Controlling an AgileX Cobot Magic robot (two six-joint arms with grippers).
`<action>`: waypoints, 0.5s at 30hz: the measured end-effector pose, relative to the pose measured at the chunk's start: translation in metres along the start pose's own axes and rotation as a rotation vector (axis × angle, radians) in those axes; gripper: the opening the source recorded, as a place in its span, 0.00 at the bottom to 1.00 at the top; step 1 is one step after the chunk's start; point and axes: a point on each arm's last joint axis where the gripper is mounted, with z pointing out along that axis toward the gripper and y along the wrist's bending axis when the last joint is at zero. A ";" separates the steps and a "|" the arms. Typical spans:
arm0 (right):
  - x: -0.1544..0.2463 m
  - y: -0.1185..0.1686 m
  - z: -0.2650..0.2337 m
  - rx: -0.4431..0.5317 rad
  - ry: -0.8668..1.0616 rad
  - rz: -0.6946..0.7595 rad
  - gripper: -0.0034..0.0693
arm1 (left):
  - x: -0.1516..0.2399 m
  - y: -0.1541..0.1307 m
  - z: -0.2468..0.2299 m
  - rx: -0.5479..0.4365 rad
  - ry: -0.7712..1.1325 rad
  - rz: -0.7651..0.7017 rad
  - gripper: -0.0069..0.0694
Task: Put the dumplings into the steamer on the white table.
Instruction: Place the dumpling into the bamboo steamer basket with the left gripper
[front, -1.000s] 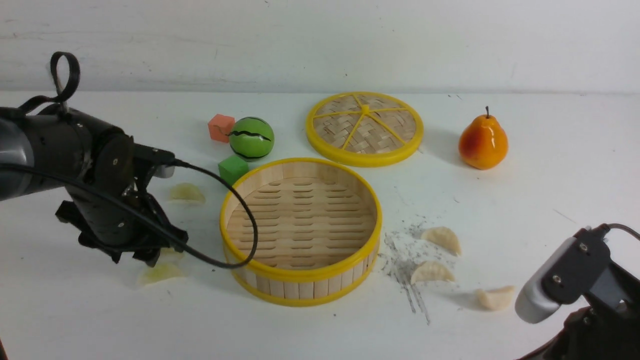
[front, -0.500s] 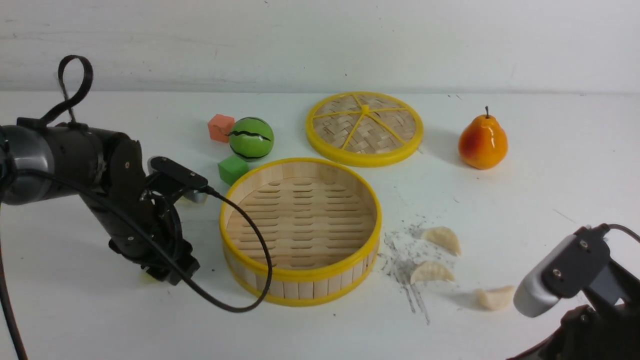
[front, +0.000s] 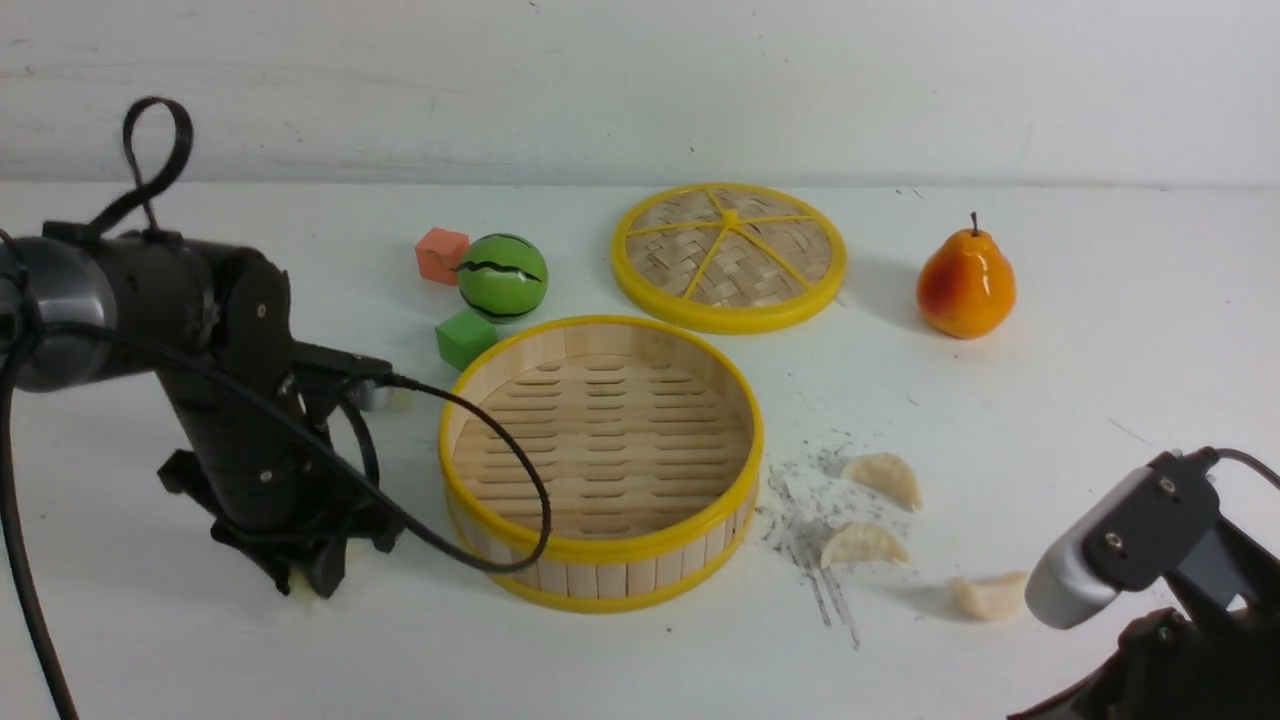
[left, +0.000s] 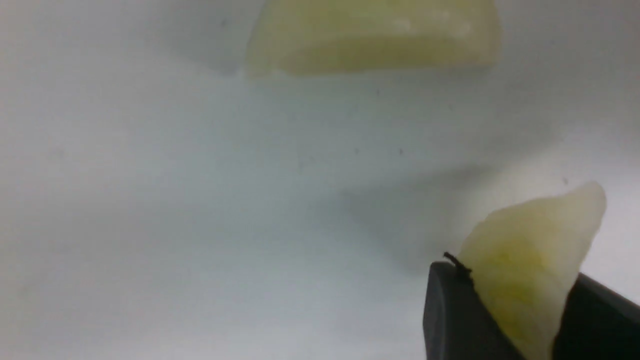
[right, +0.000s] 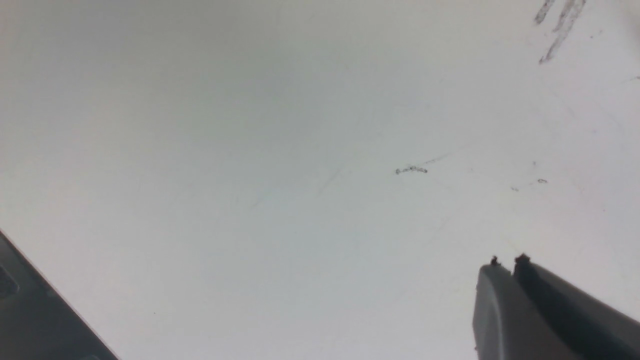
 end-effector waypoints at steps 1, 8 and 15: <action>-0.001 0.000 0.000 0.004 -0.007 0.000 0.10 | -0.005 -0.001 -0.021 0.021 -0.016 -0.034 0.35; -0.007 -0.004 0.000 0.039 -0.073 0.000 0.11 | -0.055 -0.033 -0.108 0.294 -0.351 -0.140 0.35; -0.007 -0.004 0.000 0.041 -0.075 0.000 0.12 | -0.093 -0.074 -0.065 0.216 -0.361 -0.106 0.35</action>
